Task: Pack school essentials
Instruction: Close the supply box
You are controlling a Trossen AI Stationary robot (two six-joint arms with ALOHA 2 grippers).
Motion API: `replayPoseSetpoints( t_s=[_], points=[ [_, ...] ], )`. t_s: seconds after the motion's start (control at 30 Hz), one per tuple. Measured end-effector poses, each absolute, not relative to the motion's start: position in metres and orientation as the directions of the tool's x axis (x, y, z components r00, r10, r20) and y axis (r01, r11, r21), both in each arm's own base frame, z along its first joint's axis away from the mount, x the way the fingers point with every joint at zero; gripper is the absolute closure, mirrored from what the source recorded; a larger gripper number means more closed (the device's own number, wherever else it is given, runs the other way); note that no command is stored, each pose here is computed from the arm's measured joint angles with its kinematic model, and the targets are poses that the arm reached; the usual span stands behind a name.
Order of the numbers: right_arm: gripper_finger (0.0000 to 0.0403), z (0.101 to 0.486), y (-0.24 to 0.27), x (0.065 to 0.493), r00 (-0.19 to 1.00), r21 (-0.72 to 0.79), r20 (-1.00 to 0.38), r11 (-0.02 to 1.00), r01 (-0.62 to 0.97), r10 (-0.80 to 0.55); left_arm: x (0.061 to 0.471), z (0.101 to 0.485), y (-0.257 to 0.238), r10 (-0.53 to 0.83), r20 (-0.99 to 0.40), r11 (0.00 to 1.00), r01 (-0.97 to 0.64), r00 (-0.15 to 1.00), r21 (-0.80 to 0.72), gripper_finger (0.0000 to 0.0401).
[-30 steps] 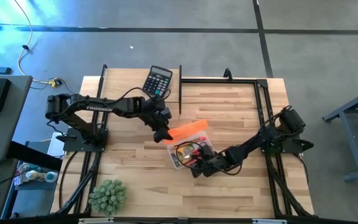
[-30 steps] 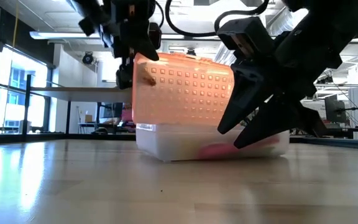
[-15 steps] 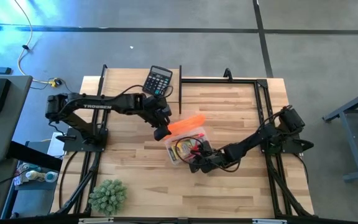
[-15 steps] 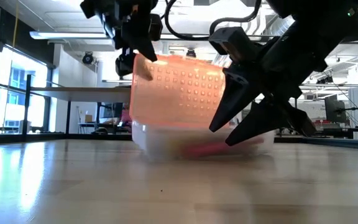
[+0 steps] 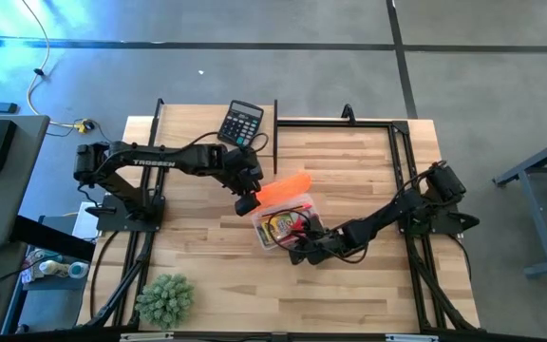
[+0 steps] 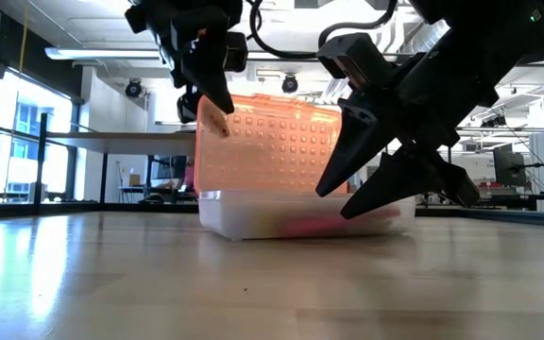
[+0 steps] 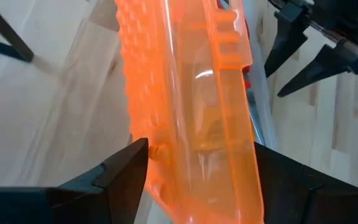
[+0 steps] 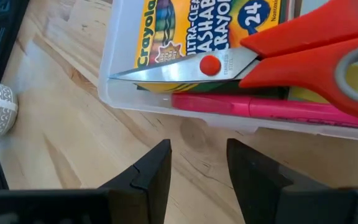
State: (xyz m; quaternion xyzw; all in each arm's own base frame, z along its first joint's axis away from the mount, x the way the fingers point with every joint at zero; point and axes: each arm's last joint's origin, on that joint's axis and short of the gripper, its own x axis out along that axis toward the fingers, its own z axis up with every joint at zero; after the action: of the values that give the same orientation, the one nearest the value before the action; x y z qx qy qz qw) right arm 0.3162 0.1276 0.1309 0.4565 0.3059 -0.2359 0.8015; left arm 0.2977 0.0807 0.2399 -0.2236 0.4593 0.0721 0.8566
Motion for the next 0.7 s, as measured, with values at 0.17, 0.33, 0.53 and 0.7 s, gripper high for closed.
replayPoseSetpoints(
  t_s=[0.17, 0.33, 0.53, 0.7],
  points=[
    [0.0256, 0.131, 0.127, 0.316, 0.701, 0.587, -0.706, 0.472, 0.657, -0.099, 0.295, 0.242, 0.084, -0.105, -0.808, 0.853, -0.365, 0.580, -0.372, 0.0157],
    [0.0256, 0.131, 0.126, 0.317, 0.701, 0.587, -0.705, 0.471, 0.659, -0.103, 0.295, 0.242, 0.084, -0.142, -0.798, 0.847, -0.345, 0.585, -0.404, 0.0157],
    [0.0256, 0.131, 0.126, 0.317, 0.702, 0.586, -0.705, 0.471, 0.659, -0.103, 0.299, 0.256, 0.085, -0.135, -0.790, 0.859, -0.326, 0.598, -0.394, 0.0157],
    [0.0256, 0.131, 0.126, 0.317, 0.702, 0.586, -0.705, 0.471, 0.659, -0.104, 0.301, 0.272, 0.085, -0.128, -0.784, 0.868, -0.313, 0.608, -0.385, 0.0157]
  ],
)
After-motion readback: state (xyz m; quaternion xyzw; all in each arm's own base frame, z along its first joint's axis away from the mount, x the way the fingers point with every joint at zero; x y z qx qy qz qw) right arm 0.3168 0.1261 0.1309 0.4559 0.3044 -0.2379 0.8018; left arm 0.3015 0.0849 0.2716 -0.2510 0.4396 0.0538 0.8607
